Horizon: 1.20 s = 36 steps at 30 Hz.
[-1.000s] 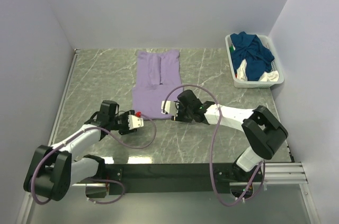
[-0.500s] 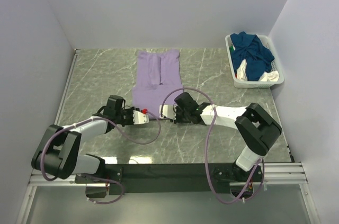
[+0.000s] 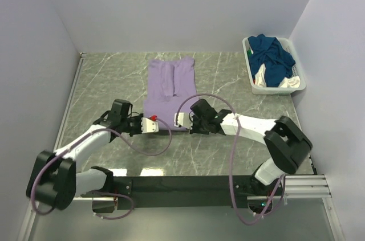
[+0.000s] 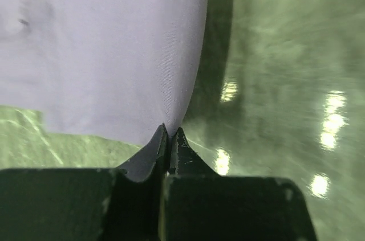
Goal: Fold and stack the t-shirts
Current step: Fold the tshirt
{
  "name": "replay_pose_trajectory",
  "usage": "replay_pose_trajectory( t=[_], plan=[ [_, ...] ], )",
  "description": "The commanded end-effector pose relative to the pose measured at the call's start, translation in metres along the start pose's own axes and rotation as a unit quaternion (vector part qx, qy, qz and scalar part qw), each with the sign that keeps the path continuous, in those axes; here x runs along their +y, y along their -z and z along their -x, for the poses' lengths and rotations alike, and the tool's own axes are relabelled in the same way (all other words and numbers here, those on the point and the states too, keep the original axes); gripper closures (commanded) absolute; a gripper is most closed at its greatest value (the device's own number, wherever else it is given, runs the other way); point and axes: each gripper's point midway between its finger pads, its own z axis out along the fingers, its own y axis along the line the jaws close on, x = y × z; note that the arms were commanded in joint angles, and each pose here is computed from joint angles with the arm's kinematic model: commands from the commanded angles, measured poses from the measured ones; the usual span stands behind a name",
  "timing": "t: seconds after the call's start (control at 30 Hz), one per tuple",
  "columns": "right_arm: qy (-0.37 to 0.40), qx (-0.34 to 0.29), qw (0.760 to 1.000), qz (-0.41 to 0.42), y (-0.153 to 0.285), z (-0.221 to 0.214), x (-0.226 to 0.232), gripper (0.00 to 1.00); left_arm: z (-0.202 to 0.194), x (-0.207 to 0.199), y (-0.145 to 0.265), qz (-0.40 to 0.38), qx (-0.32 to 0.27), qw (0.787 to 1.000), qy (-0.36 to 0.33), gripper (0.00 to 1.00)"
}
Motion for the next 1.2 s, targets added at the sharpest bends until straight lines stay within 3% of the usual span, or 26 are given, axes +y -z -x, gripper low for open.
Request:
replay_pose_trajectory(
  t=[0.0,0.23,0.6,0.8,1.03,1.17],
  plan=[
    [-0.034,-0.015,0.999,0.019,0.037,0.011,0.010,1.00,0.032,-0.020,0.024,-0.045,-0.047,0.998,-0.007,0.99],
    [-0.014,-0.032,0.997,0.067,0.083,0.014,0.061,1.00,0.062,-0.071,0.073,-0.114,-0.082,0.990,0.009,0.99],
    [0.043,-0.068,0.991,0.111,0.141,0.024,0.086,1.00,0.093,-0.111,0.132,-0.110,-0.126,0.986,-0.018,1.00],
    [0.052,-0.080,0.994,0.056,0.153,0.037,0.054,1.00,0.105,-0.086,0.140,-0.072,-0.117,0.990,0.039,1.00],
    [0.040,-0.076,0.996,0.018,0.143,0.047,-0.015,1.00,0.122,-0.012,0.139,-0.008,-0.132,0.990,0.053,1.00],
    [0.048,-0.066,0.997,0.009,0.129,0.046,-0.054,1.00,0.103,0.046,0.126,0.003,-0.135,0.987,0.087,0.99]
  ],
)
